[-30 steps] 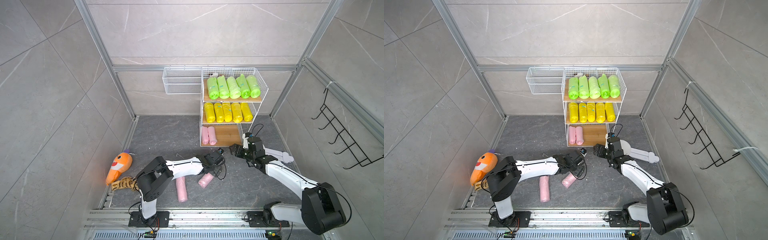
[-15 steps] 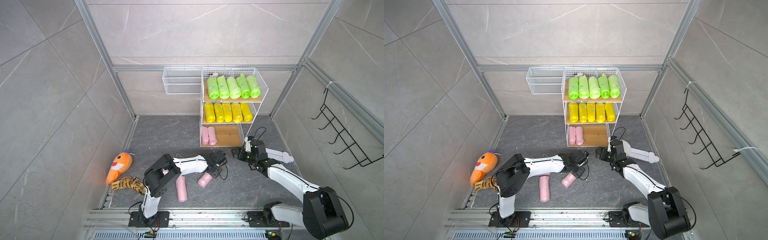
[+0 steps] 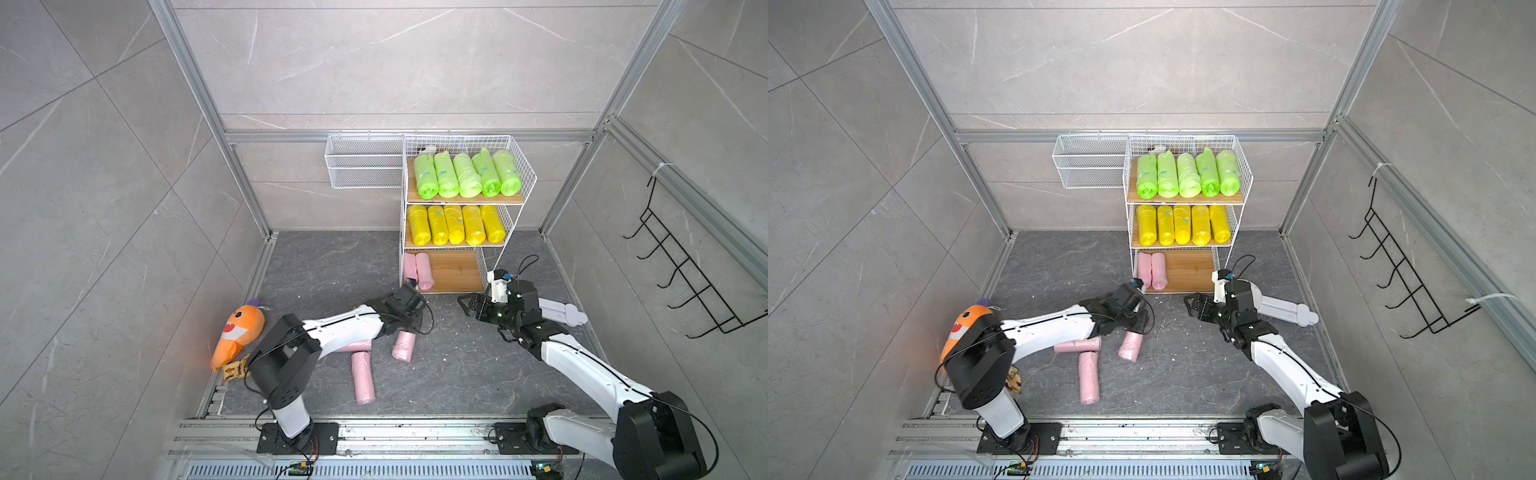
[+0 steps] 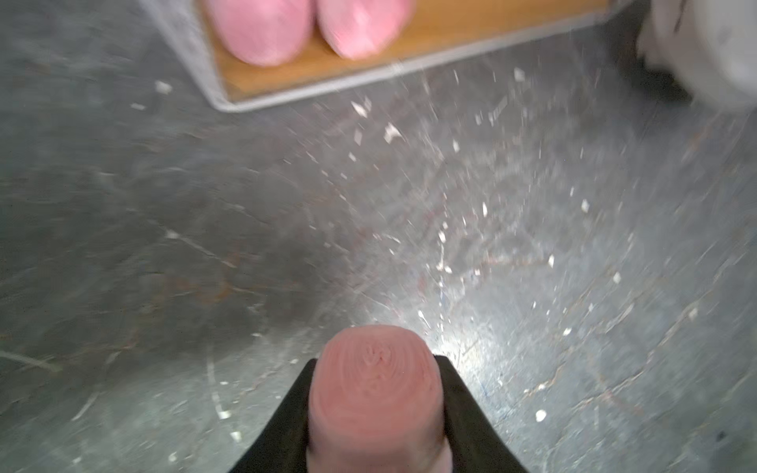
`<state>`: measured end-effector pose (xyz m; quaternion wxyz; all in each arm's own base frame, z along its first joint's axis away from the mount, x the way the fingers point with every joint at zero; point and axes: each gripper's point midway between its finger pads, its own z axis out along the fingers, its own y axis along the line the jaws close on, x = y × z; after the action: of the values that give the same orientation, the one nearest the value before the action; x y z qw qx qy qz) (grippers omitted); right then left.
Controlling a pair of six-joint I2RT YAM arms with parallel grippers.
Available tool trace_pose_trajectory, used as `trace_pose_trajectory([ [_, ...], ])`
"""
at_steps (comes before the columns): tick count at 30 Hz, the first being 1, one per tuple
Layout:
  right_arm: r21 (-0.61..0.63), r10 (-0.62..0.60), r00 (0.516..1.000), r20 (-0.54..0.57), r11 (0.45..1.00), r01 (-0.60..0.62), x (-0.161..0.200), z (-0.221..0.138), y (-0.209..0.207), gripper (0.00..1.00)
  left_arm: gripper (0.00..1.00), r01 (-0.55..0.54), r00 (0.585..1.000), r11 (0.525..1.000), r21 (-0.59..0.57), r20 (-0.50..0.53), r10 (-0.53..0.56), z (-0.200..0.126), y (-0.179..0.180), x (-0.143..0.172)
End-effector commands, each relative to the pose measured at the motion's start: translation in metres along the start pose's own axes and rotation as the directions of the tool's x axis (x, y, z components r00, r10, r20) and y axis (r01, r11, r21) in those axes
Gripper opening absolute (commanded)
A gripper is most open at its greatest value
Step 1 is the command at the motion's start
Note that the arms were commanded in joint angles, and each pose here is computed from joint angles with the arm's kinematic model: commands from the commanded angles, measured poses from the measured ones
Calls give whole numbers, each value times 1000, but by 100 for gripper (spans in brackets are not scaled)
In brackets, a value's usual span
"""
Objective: Sort the rolls of trash bags by color and place them on the shelf
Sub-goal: Pick up the roll of trash bags from the center of the board.
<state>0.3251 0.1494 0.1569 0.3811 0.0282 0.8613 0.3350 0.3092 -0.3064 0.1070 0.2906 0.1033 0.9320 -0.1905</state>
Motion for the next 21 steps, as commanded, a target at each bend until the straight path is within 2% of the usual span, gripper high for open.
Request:
trace_pose_trajectory([
  [1, -213, 37, 999, -30, 976, -42, 9, -1, 38, 83, 34, 231, 925, 949, 215, 254, -283, -50, -14, -76],
  [5, -402, 17, 997, -78, 915, -47, 18, 3, 88, 86, 34, 321, 835, 890, 323, 347, -427, -81, -7, -105],
  [9, -511, -47, 992, -120, 859, -21, 32, 9, 128, 89, 34, 354, 780, 840, 411, 365, -507, -96, -11, -115],
  [15, -583, -22, 989, -146, 809, -68, 39, 20, 146, 90, 34, 383, 751, 793, 474, 340, -566, -104, -16, -118],
  [21, -610, -20, 986, -165, 788, -86, 43, 31, 160, 84, 34, 386, 747, 780, 492, 329, -577, -107, -18, -117],
])
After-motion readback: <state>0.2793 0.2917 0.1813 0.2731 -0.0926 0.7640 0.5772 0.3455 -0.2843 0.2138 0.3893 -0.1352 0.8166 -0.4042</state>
